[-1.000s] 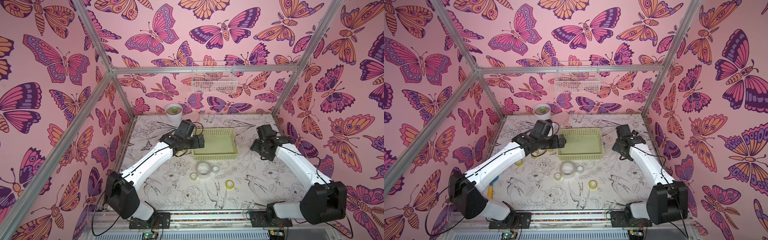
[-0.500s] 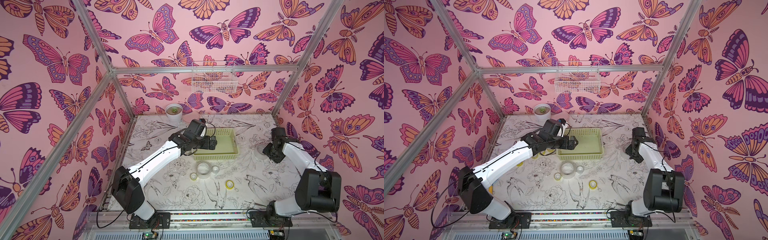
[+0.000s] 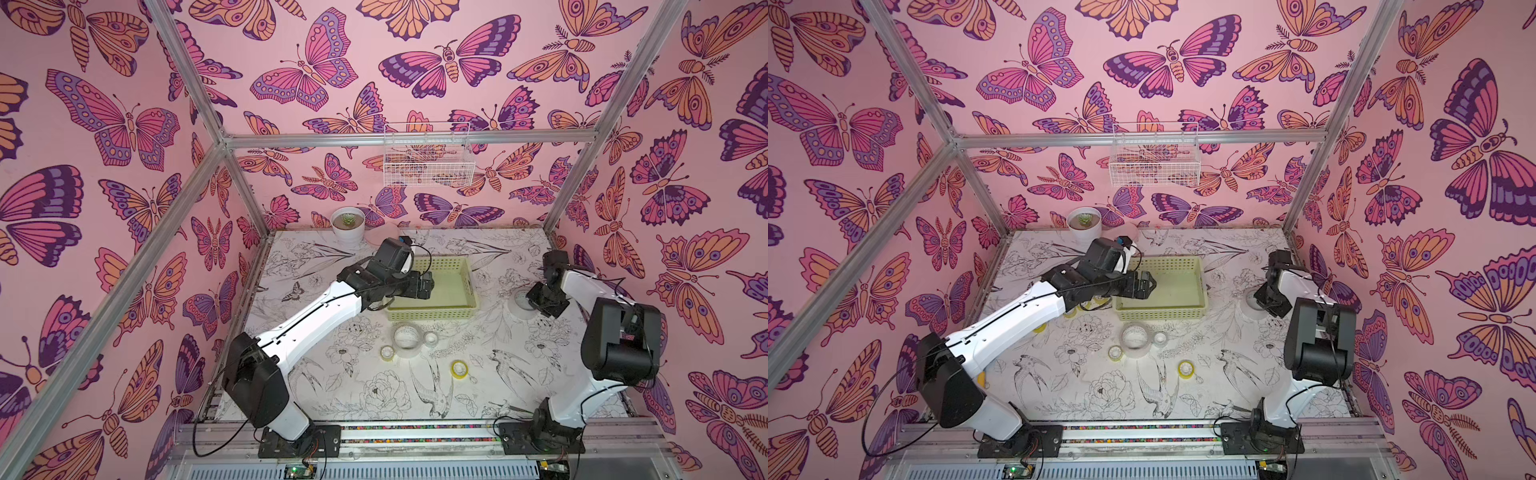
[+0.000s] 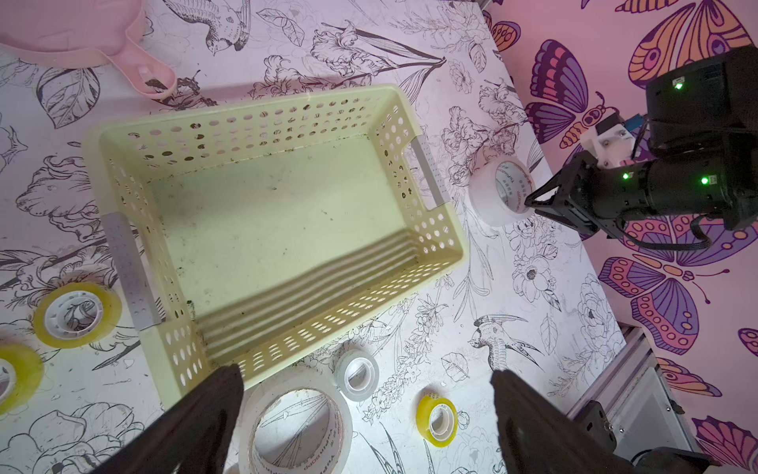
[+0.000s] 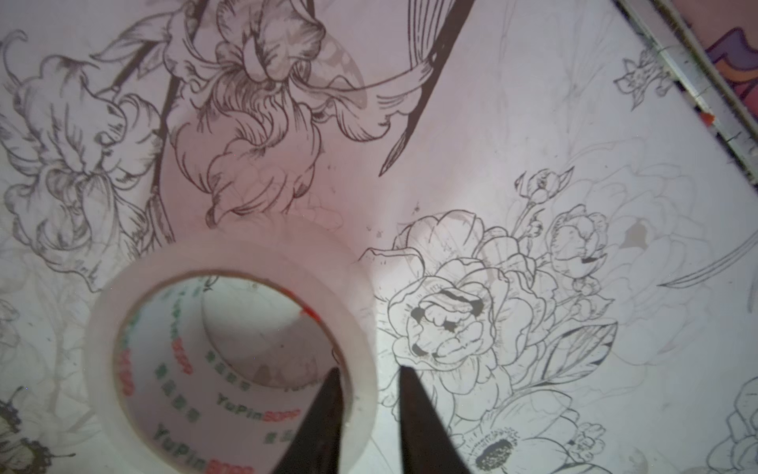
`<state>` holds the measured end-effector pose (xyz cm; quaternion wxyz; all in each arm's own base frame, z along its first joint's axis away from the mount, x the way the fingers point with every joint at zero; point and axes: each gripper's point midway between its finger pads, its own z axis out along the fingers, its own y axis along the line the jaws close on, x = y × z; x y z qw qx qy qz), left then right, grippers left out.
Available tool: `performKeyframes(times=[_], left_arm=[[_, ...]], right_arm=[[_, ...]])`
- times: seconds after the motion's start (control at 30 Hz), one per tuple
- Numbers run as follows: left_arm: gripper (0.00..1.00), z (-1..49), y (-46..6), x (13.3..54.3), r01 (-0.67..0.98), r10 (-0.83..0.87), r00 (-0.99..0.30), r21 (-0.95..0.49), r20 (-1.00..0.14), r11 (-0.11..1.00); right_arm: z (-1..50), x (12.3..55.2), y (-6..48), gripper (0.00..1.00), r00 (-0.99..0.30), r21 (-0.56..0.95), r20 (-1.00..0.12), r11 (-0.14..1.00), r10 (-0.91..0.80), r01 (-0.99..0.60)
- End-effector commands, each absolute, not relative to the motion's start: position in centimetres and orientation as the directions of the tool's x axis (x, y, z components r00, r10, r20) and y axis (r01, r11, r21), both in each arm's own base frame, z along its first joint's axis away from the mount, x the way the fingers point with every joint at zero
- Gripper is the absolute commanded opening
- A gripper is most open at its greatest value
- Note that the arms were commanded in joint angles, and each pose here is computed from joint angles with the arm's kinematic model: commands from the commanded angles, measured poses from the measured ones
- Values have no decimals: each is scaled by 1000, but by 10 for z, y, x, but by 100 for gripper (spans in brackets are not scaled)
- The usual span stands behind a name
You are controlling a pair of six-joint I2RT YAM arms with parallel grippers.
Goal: Put the transparent tape into the storage box
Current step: Pick up the tape at the center of the board, then place the tape in the storage box.
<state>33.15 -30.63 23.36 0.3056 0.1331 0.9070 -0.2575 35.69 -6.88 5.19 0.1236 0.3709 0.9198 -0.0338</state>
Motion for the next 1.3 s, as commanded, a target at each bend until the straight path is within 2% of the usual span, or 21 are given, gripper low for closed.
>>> performKeyframes(times=[0.0,0.1,0.17,0.47,0.63,0.87,1.1,1.27], left_arm=[[100,238,-303,335,402,86,-759,-361,-645,841],[100,239,-302,335,400,84,-756,-357,-649,844],[100,240,-301,336,399,83,-753,-353,-653,846],[100,244,-295,337,403,90,-734,-324,-673,856],[100,242,-294,338,401,92,-737,-323,-670,857],[100,242,-293,338,398,90,-736,-321,-671,859],[100,241,-287,337,385,81,-737,-319,-671,866],[100,241,-283,336,378,77,-736,-314,-673,871]], right_arm=[[54,359,-74,21,-697,19,-261,726,668,688],[57,359,-75,13,-701,20,-271,732,659,681],[60,357,-74,0,-708,19,-270,738,653,674],[112,352,-58,0,-723,97,-347,790,597,606],[149,363,-15,0,-791,180,-369,873,488,454],[195,380,65,0,-853,174,-447,961,270,213],[190,393,146,0,-906,202,-402,978,131,52],[164,393,173,0,-934,192,-348,981,87,20]])
